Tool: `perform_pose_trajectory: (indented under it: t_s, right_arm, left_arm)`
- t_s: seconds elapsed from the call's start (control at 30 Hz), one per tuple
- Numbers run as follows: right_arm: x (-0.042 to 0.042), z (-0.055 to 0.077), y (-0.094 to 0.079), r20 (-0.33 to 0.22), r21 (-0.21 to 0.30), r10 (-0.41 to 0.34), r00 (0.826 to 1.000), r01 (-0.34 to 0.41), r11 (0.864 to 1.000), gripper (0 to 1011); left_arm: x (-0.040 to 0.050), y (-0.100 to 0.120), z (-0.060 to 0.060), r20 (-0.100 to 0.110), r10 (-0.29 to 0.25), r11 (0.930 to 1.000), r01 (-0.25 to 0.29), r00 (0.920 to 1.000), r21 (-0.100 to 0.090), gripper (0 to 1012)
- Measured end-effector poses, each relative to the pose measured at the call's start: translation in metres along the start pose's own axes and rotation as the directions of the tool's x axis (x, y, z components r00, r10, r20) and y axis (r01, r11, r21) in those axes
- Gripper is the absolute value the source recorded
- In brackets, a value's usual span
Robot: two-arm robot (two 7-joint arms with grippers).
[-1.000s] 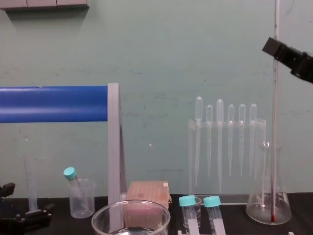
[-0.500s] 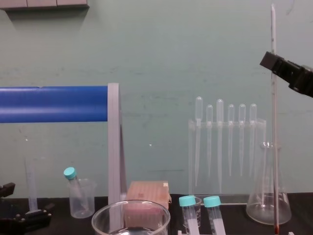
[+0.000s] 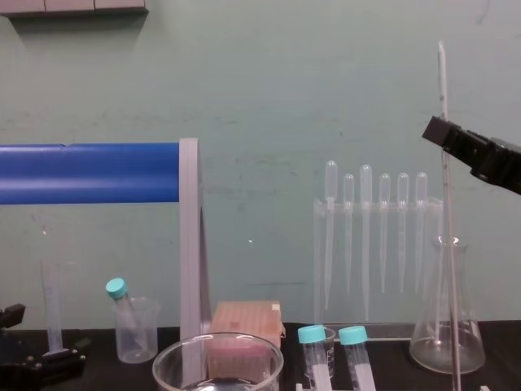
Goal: Hold the thermometer with one hand and immerse one end into the beaker, then reinsert it into the test tube rack.
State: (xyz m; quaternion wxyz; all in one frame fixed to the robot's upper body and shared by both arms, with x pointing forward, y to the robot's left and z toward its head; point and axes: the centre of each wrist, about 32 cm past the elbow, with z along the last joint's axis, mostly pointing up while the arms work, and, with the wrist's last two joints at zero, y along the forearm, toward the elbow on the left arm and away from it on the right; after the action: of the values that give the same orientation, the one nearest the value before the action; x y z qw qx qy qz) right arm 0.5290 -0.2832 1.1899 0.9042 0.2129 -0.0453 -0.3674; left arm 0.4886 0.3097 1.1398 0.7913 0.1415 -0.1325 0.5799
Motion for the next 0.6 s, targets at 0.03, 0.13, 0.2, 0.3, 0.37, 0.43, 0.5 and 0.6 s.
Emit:
perform_pose_trajectory:
  t_s: [0.03, 0.13, 0.2, 0.3, 0.37, 0.43, 0.5, 0.6]
  right_arm:
    - [0.0003, -0.0004, -0.0002, 0.000, -0.002, 0.000, 1.000, 0.000, 1.000, 56]
    - [0.0011, -0.0019, -0.0012, -0.001, -0.010, 0.002, 1.000, -0.002, 1.000, 56]
    - [0.0015, -0.0031, -0.0019, -0.001, -0.016, 0.004, 1.000, -0.004, 1.000, 56]
    - [0.0020, -0.0047, -0.0031, -0.005, -0.027, 0.005, 1.000, -0.005, 1.000, 56]
    - [0.0021, -0.0055, -0.0035, -0.007, -0.032, 0.006, 1.000, -0.007, 0.999, 56]
    - [0.0024, -0.0067, -0.0043, -0.010, -0.042, 0.009, 1.000, -0.009, 0.999, 56]
    - [0.0028, -0.0077, -0.0050, -0.012, -0.048, 0.011, 1.000, -0.012, 0.999, 56]
    - [0.0035, -0.0093, -0.0054, -0.012, -0.061, 0.016, 1.000, -0.017, 0.998, 56]
  left_arm:
    - [0.0000, 0.0000, 0.0000, 0.000, 0.000, 1.0000, 0.000, 1.0000, 0.000, 1008]
    - [0.0000, 0.0000, 0.0000, 0.000, 0.000, 1.0000, 0.000, 1.0000, 0.000, 1008]
    - [0.0000, 0.0000, 0.0000, 0.000, 0.000, 1.0000, 0.000, 1.0000, 0.000, 1008]
    - [0.0000, 0.0000, 0.0000, 0.000, 0.000, 1.0000, 0.000, 1.0000, 0.000, 1008]
    - [0.0000, 0.0000, 0.0000, 0.000, 0.000, 1.0000, 0.000, 1.0000, 0.000, 1008]
    - [0.0000, 0.0000, 0.0000, 0.000, 0.000, 1.0000, 0.000, 1.0000, 0.000, 1008]
    - [0.0000, 0.0000, 0.0000, 0.000, 0.000, 1.0000, 0.000, 1.0000, 0.000, 1008]
    - [0.0000, 0.0000, 0.0000, 0.000, 0.000, 1.0000, 0.000, 1.0000, 0.000, 1008]
